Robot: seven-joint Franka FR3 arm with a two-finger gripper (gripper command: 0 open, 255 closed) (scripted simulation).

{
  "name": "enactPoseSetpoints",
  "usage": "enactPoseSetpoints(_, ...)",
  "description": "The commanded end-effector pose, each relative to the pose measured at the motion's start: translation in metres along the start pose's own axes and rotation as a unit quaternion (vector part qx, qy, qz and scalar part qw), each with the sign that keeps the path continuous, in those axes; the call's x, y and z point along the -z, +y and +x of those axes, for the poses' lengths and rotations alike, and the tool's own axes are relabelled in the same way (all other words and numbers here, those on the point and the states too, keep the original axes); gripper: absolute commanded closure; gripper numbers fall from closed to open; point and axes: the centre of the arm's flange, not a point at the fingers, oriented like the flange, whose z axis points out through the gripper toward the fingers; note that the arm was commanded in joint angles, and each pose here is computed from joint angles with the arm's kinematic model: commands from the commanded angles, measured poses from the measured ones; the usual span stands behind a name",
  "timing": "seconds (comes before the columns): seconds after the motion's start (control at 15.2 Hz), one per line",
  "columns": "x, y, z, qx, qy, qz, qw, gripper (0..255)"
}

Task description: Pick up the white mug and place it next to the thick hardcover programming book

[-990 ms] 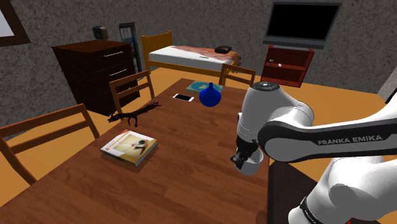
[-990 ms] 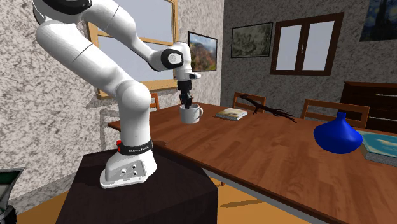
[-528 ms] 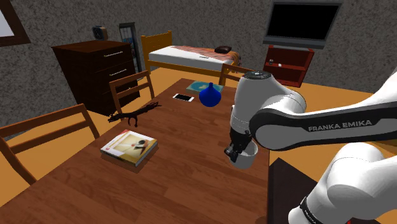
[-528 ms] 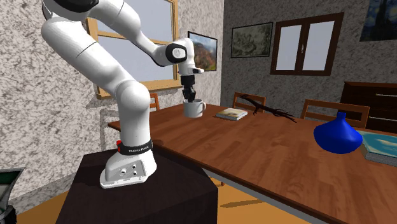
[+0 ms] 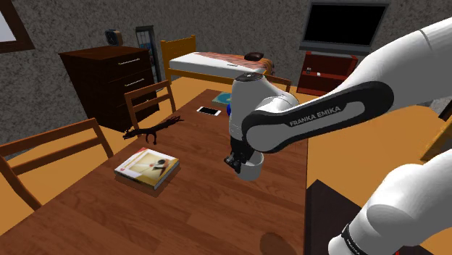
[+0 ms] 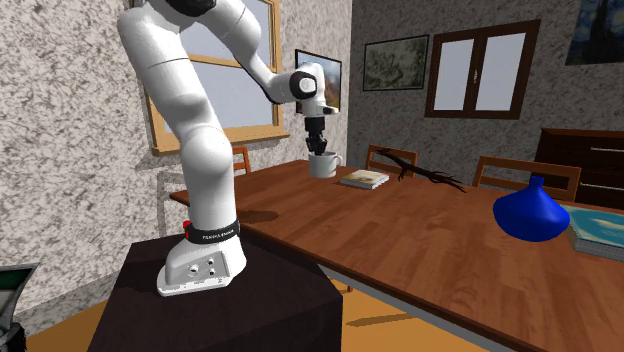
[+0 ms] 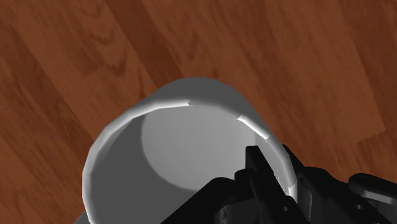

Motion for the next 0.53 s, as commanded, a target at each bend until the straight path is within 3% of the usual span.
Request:
enactPoseSetpoints(0.0, -0.001, -0.006, 0.026, 0.000, 0.000, 0.000, 1.0000, 255)
enactPoseSetpoints(0.46, -0.003, -0.039, 0.113, 0.000, 0.000, 0.000, 1.0000, 255)
